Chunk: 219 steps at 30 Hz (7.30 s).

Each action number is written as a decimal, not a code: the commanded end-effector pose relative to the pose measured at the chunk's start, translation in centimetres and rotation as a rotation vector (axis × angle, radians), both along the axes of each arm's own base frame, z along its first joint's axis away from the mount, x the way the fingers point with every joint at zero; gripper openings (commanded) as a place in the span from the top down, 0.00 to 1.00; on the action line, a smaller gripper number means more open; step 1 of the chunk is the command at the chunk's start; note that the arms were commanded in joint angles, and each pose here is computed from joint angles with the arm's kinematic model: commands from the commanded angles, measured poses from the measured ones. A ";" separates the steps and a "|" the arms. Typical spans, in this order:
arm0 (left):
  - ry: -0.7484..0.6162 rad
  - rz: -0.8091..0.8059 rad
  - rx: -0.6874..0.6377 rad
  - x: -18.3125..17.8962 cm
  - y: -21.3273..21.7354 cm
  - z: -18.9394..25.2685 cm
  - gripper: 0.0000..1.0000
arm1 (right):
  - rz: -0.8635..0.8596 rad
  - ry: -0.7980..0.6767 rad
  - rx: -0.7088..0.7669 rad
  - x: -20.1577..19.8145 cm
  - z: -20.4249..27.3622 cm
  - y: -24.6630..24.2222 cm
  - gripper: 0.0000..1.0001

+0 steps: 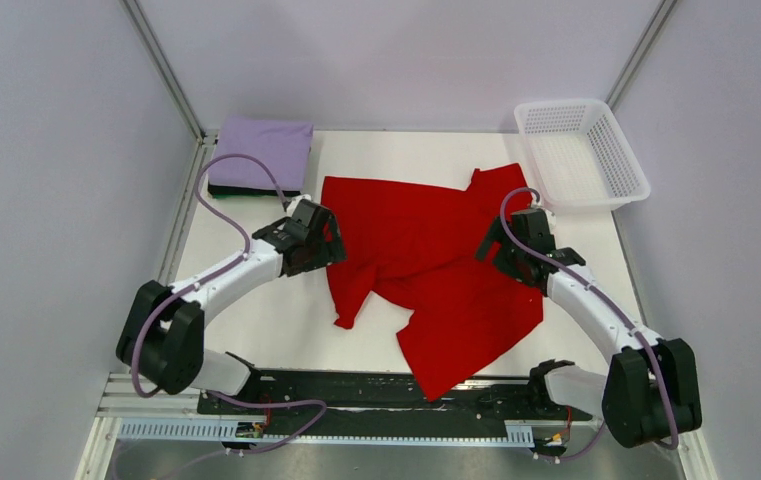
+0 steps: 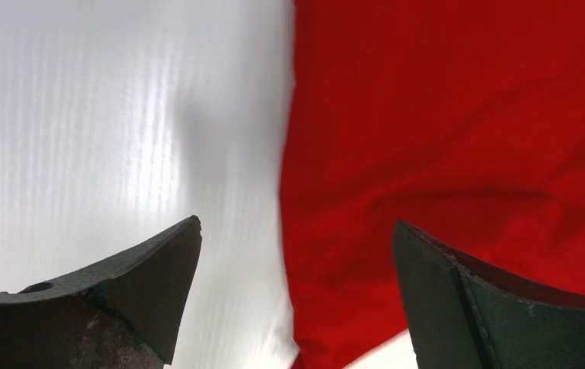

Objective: Fold and stack the t-shirts
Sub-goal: Flatten out the tshirt

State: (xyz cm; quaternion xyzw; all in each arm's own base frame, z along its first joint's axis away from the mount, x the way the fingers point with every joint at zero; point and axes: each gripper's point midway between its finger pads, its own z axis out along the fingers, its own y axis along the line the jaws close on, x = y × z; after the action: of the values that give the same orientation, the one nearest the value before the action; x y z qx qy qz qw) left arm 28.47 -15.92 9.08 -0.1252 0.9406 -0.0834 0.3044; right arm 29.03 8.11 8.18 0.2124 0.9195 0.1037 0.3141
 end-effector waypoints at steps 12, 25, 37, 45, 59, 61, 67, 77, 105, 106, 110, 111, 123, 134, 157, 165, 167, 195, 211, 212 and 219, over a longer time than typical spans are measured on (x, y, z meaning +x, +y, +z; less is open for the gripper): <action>0.082 0.004 0.060 9.5 1.6 -5.4 0.09 | -0.361 0.135 0.028 -4.2 -2.8 -8.7 0.00; 0.209 -0.059 0.092 11.5 0.2 -10.0 0.55 | -0.404 0.280 -0.003 -3.2 -6.0 -10.1 0.05; -0.096 0.085 0.322 13.6 6.6 2.1 1.00 | -0.428 0.157 -0.075 -0.8 -2.4 -12.1 1.00; -0.354 0.162 0.343 12.3 9.7 9.9 1.00 | -0.421 -0.002 -0.119 -0.4 2.1 -13.2 1.00; -0.330 0.186 0.348 21.8 11.4 6.4 1.00 | -0.443 0.029 -0.151 3.7 1.7 -15.2 1.00; -0.334 0.172 0.349 23.5 11.2 6.5 1.00 | -0.430 0.018 -0.141 5.0 2.2 -15.1 1.00; -0.405 0.189 0.345 23.5 11.5 11.2 1.00 | -0.380 -0.148 -0.136 6.7 8.0 -14.9 1.00; -0.802 0.216 0.162 10.2 13.1 28.9 1.00 | -0.251 -0.625 -0.090 -0.3 24.3 -11.5 1.00; -0.253 0.376 0.183 16.6 16.8 9.5 0.22 | -0.301 -0.305 -0.116 8.8 14.3 -14.1 0.53; -0.239 0.369 0.162 18.2 16.6 9.4 0.07 | -0.315 -0.303 -0.120 9.2 14.5 -14.3 0.41; -0.269 0.337 0.105 19.3 15.6 10.7 0.00 | -0.350 -0.330 -0.090 8.9 15.2 -14.2 0.04; -0.265 0.326 0.095 18.9 15.3 10.3 0.00 | -0.354 -0.338 -0.082 8.5 15.2 -14.1 0.01; -0.169 0.330 -0.072 3.3 13.6 6.9 0.00 | -0.398 -0.355 0.035 1.7 11.6 -11.8 0.00; 0.072 0.330 -0.090 -4.1 12.4 -0.5 0.01 | -0.398 -0.256 0.047 0.7 7.1 -11.4 0.00; 0.335 0.263 -0.028 -4.4 11.3 -7.0 0.43 | -0.405 -0.222 0.018 0.4 6.2 -11.8 0.00; 0.356 0.250 -0.033 -4.3 10.7 -7.7 0.49 | -0.417 -0.219 0.008 0.4 6.0 -12.1 0.00; 0.360 0.238 -0.026 -4.3 10.4 -7.8 0.50 | -0.418 -0.218 0.007 0.4 6.0 -12.1 0.00; 0.163 0.203 0.042 -2.4 10.9 -3.5 1.00 | -0.312 -0.156 0.013 -0.6 6.3 -10.4 0.00; 0.096 0.234 0.039 -2.8 11.5 -2.7 1.00 | 0.133 0.387 -0.022 -11.7 -1.3 3.2 0.07; 0.096 0.231 0.037 -2.8 11.5 -2.7 1.00 | 0.152 0.405 -0.034 -11.9 -1.7 3.6 0.09; 0.102 0.228 0.037 -3.0 11.4 -3.1 1.00 | 0.189 0.430 -0.125 -10.8 -4.0 4.9 0.27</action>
State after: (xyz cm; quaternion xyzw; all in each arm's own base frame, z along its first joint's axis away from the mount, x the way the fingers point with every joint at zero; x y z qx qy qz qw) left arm 24.96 -4.48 5.47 -0.2282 0.9422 -0.0193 0.2444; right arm 16.28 12.16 3.99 0.1122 0.9896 0.0269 0.0856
